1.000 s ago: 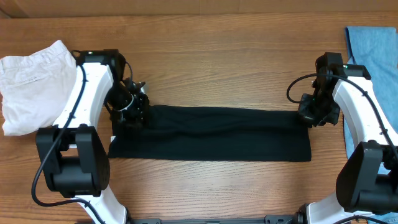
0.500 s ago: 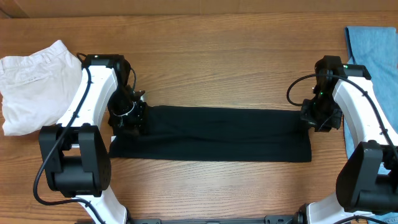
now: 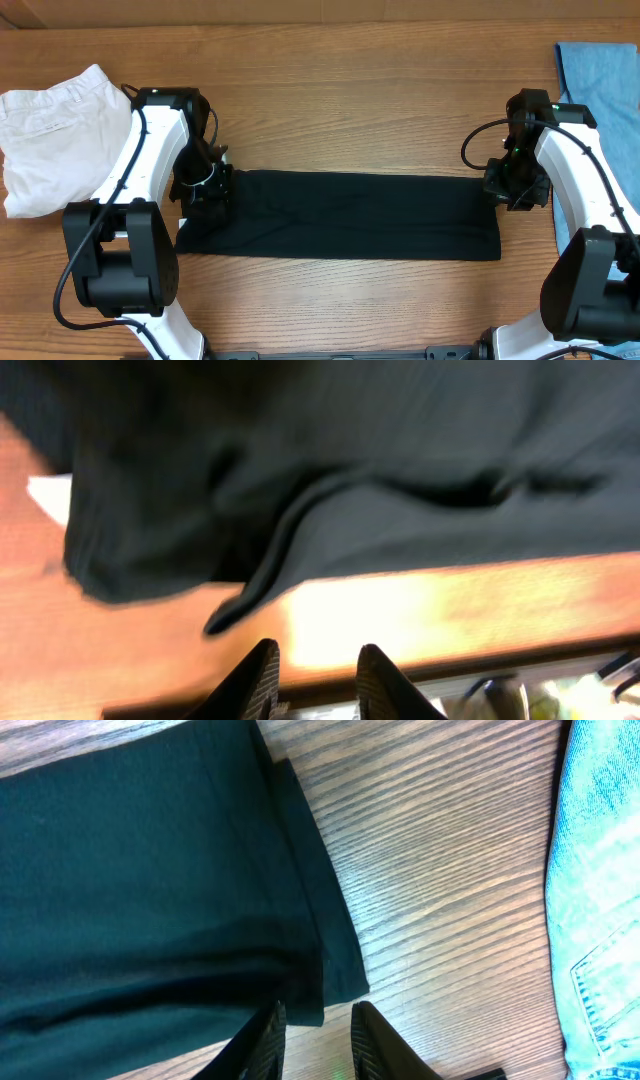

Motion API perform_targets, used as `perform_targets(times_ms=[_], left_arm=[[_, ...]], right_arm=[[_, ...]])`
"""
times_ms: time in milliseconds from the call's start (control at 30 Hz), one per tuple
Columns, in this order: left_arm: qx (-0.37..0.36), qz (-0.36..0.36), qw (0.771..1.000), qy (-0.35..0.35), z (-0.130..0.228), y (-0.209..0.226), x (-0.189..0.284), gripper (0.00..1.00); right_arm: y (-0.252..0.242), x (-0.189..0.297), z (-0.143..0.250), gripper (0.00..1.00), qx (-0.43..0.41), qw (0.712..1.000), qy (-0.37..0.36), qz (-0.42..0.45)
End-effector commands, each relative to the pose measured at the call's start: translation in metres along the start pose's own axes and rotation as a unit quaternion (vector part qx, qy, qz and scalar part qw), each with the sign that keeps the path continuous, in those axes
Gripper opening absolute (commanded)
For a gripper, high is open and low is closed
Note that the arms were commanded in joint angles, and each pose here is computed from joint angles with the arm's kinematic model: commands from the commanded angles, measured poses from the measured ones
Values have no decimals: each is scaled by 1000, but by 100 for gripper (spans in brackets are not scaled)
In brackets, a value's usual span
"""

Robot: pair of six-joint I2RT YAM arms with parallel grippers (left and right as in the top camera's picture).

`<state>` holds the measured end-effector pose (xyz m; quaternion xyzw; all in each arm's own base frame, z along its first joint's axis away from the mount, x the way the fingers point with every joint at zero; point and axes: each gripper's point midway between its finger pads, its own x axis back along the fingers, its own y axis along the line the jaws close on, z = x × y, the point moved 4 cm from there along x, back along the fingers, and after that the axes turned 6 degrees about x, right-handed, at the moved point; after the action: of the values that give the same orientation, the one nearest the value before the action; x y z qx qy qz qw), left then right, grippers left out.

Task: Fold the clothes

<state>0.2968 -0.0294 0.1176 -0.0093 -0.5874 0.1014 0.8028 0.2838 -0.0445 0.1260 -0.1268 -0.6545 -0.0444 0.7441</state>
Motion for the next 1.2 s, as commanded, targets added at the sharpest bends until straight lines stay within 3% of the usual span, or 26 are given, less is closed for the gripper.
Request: perform_targets(times_ms=[0,67,133,333,500,800,1000,1167], left_arm=[[-25,63,997,-36,-10,-21,5,22],[-39,84,994,-65,-21,-32,7,13],[-51,93,990,-87,-30,-41,8,10],[-85,79,985,-129,-42,-67,6,11],[-59,18,983,-172,-55,-68,5,12],[-13,-16,990,-139,-48,-40,-38,12],[37,-26,996,-71,-19,-14,-80,11],[35,-22,996,-82,-20,-11,-94,14]], right_arm=[[1,12,-4,26,-5,1000,-25,-14],[1,12,-5,26,-6,999,-27,-16],[1,12,-7,26,-6,999,-31,-16],[1,13,-8,26,-7,999,-33,-17],[1,12,-7,25,-6,999,-32,-17],[1,12,-5,25,-6,1000,-26,-16],[1,12,-5,25,-6,1000,-26,-16],[1,12,-5,25,-6,1000,-26,-16]])
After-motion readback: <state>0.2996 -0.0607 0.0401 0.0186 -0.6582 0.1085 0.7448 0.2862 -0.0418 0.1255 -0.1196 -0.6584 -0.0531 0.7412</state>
